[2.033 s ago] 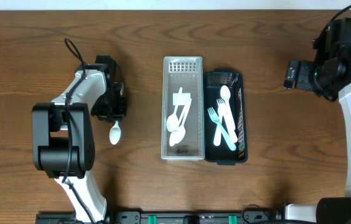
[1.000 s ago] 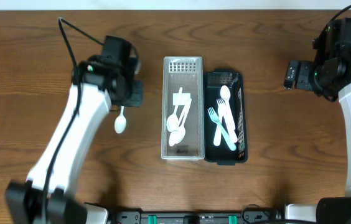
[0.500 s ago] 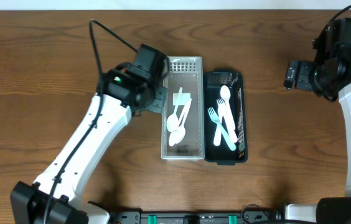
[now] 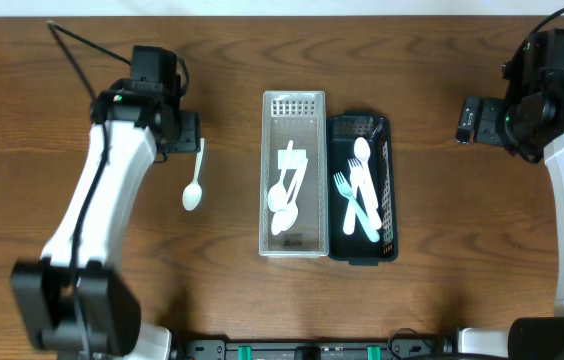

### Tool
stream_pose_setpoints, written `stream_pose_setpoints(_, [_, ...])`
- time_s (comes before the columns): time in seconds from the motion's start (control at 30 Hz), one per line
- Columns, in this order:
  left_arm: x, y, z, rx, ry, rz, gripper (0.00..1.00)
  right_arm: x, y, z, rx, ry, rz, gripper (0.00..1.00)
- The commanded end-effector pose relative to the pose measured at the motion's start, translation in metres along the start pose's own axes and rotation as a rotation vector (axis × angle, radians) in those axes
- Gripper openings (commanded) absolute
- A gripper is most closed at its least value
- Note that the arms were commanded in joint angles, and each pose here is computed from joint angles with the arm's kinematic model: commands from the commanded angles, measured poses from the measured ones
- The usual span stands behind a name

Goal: Pack container
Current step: 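Lower the left gripper onto the last white spoon and grasp it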

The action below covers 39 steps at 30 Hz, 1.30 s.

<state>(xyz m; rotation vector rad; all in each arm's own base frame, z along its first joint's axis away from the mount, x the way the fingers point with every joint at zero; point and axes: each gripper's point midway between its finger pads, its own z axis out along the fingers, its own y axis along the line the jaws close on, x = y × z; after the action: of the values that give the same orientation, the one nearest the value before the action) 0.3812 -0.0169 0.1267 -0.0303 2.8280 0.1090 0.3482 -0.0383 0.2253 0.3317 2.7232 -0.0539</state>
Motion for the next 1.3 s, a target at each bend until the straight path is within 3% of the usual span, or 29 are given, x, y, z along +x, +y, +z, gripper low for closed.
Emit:
stream_pose_setpoints(0.0, [0.014,-0.004,0.041,0.014,0.117,0.035,0.67,0.001,-0.002,0.003,0.001,0.012,-0.005,0.99])
stream_pose_setpoints(0.27, [0.048,-0.020,0.106,0.070,0.319,0.066,0.67,0.002,-0.002,0.003,0.001,0.014,-0.005,0.99])
stream_pose_setpoints(0.6, [0.064,-0.020,0.125,0.065,0.387,0.070,0.67,0.002,-0.002,0.003,0.001,0.014,-0.005,0.99])
stream_pose_setpoints(0.63, [0.065,-0.020,0.125,0.065,0.388,0.070,0.63,0.002,-0.002,0.003,0.001,0.014,-0.005,0.99])
stream_pose_setpoints(0.73, [0.067,-0.020,0.125,0.064,0.395,0.070,0.34,0.002,-0.002,0.003,0.001,0.014,-0.005,0.99])
stream_pose_setpoints(0.77, [0.067,-0.020,0.125,0.064,0.396,0.070,0.29,0.002,-0.002,0.003,0.001,0.014,-0.005,0.99])
stream_pose_setpoints(0.83, [0.068,-0.020,0.125,0.064,0.396,0.070,0.27,0.002,-0.002,0.003,0.001,0.015,-0.005,0.99])
stream_pose_setpoints(0.93, [0.068,-0.020,0.125,0.064,0.396,0.070,0.15,0.002,-0.002,0.003,0.001,0.015,-0.005,0.99])
stream_pose_setpoints(1.07, [0.068,-0.020,0.124,0.063,0.400,0.071,0.07,0.002,-0.002,0.003,0.001,0.015,-0.005,0.99])
stream_pose_setpoints(1.27, [0.067,-0.019,0.116,0.064,0.398,0.070,0.06,0.002,-0.002,0.003,0.001,0.015,-0.005,0.99])
